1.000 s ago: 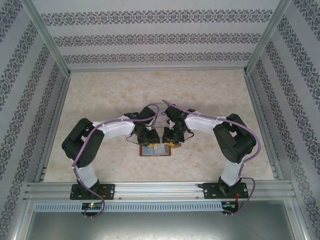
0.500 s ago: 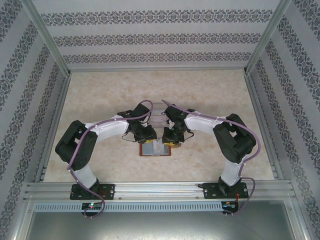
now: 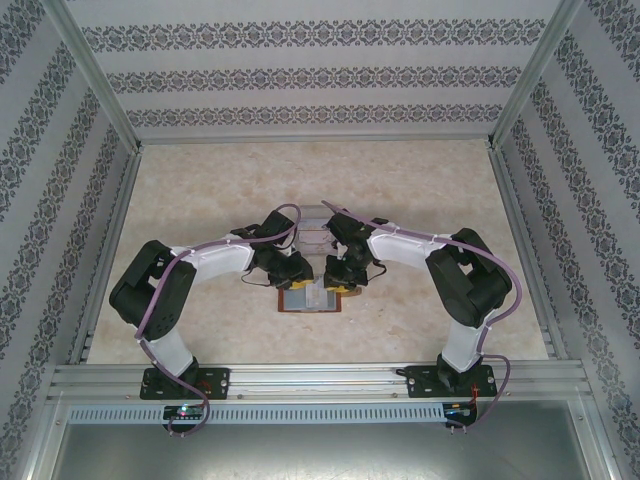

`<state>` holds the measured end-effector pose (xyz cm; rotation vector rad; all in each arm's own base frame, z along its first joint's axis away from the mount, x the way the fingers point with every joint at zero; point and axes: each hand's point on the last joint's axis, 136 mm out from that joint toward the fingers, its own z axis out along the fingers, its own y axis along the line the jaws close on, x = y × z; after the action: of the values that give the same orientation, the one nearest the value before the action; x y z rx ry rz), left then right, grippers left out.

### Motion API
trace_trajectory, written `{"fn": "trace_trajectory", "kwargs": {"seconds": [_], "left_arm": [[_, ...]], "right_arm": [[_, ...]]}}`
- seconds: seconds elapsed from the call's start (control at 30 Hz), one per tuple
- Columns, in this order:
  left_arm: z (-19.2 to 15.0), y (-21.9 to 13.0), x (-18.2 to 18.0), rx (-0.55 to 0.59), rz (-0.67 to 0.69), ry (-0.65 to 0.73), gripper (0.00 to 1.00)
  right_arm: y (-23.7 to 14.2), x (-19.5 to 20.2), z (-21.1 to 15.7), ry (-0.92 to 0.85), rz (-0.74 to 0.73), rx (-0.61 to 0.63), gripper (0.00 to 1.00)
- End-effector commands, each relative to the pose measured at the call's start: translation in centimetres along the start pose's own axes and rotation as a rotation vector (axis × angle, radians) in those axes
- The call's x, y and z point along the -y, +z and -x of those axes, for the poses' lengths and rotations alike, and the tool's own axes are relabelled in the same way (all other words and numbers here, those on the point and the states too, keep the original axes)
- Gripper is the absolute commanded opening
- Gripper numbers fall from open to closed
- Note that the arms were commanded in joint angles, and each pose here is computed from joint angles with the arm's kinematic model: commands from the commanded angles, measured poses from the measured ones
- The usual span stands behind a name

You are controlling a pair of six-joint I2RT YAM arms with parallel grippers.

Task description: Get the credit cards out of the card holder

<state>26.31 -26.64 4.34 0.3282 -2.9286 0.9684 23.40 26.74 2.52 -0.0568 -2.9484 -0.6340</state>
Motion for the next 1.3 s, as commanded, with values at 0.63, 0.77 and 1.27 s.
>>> {"fn": "trace_trajectory", "kwargs": {"seconds": [0.63,0.77,1.27], "left_arm": [[0.3,-0.7,-0.9,0.025,0.029,-0.010,0.26],[0.3,-0.5,-1.3,0.022,0.040,-0.016,0.26],[-0.1,0.6,-1.6,-0.012,0.008,-0.035,0.27]], "right_arm": [[-1.1,-2.6,0.3,-0.017,0.056,0.020,0.23],[-0.6,-2.7,0.3,-0.014,0.063,0.007,0.22],[2.4,-0.4,-0.2,0.011,0.000,-0.051,0.22]]}}
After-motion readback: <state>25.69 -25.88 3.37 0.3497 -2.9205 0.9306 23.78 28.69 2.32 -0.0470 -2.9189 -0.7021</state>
